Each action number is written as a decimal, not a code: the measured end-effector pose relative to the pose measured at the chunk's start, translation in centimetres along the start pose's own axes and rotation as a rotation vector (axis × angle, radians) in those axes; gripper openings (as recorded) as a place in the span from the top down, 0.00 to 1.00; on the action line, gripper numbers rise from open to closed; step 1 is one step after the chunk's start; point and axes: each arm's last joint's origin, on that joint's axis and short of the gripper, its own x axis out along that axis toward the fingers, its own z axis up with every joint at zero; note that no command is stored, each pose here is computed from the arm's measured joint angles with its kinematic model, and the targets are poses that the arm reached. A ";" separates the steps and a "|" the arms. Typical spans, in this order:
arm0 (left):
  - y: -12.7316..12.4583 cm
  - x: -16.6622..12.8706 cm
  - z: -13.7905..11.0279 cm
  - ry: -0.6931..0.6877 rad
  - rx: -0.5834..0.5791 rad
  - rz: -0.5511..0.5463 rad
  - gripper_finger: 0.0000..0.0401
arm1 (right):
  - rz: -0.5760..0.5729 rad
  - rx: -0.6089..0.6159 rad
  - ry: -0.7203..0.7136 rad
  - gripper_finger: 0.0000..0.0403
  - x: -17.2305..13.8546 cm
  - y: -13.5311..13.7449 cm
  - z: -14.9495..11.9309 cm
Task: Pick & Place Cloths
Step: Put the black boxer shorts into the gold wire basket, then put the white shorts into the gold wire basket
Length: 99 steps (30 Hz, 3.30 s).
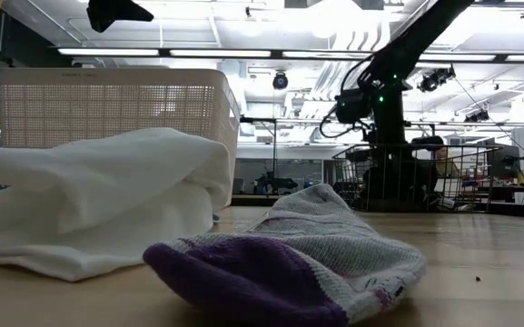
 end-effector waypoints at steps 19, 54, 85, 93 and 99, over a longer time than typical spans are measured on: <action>0.0 0.0 0.0 0.000 0.000 0.001 0.29 | -0.031 -0.037 0.044 0.61 -0.2 -0.8 -0.1; 0.0 0.0 0.0 0.000 0.000 0.000 0.29 | 0.335 -0.004 -0.286 0.23 -15.1 -8.5 -2.7; -3.1 10.6 -4.9 0.530 0.331 -0.383 0.29 | 0.509 -0.349 -0.308 0.23 -18.7 -5.1 -10.9; -5.1 13.9 -7.4 0.577 0.402 -0.431 0.29 | 0.517 -0.366 -0.316 0.23 -19.0 -4.9 -11.6; -6.4 15.4 -9.3 0.588 0.525 -0.428 0.29 | 0.518 -0.370 -0.315 0.23 -19.0 -4.9 -11.7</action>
